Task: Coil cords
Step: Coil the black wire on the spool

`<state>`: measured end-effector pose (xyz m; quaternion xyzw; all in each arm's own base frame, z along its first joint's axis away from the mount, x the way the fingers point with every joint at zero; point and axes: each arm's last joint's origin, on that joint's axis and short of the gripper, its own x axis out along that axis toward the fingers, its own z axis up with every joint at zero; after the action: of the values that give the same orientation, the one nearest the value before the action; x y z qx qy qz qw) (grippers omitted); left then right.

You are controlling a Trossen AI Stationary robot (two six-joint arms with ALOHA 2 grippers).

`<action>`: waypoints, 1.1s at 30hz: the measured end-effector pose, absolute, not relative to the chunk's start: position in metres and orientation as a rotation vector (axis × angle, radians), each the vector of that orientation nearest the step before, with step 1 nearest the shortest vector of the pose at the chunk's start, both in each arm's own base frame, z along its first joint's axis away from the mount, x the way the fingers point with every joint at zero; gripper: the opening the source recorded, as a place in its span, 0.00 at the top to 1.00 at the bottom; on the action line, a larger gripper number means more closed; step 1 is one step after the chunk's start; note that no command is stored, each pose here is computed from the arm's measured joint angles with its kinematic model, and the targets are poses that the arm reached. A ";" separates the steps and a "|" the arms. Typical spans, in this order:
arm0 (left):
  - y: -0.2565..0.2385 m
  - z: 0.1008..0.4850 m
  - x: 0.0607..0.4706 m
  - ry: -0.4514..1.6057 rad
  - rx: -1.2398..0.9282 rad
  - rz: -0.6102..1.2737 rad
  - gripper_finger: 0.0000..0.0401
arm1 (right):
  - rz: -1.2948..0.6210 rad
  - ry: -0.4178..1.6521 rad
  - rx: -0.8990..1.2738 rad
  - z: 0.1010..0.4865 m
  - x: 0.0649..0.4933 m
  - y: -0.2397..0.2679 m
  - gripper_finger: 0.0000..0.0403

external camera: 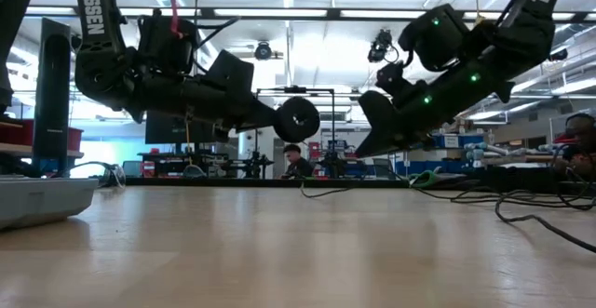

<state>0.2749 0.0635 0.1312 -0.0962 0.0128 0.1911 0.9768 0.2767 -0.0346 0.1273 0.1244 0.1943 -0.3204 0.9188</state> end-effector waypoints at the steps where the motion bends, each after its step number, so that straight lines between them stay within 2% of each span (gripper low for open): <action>1: 0.064 0.132 0.275 0.015 -0.194 0.384 1.00 | -0.657 0.400 0.256 0.127 0.277 -0.035 0.97; 33: 0.063 0.135 0.275 -0.017 -0.235 0.368 1.00 | -0.652 0.382 0.262 0.129 0.278 -0.035 0.99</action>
<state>0.2753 0.0632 0.1347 -0.1164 -0.0083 0.1826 0.9762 0.2775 -0.0345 0.1286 0.1275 0.1861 -0.3176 0.9210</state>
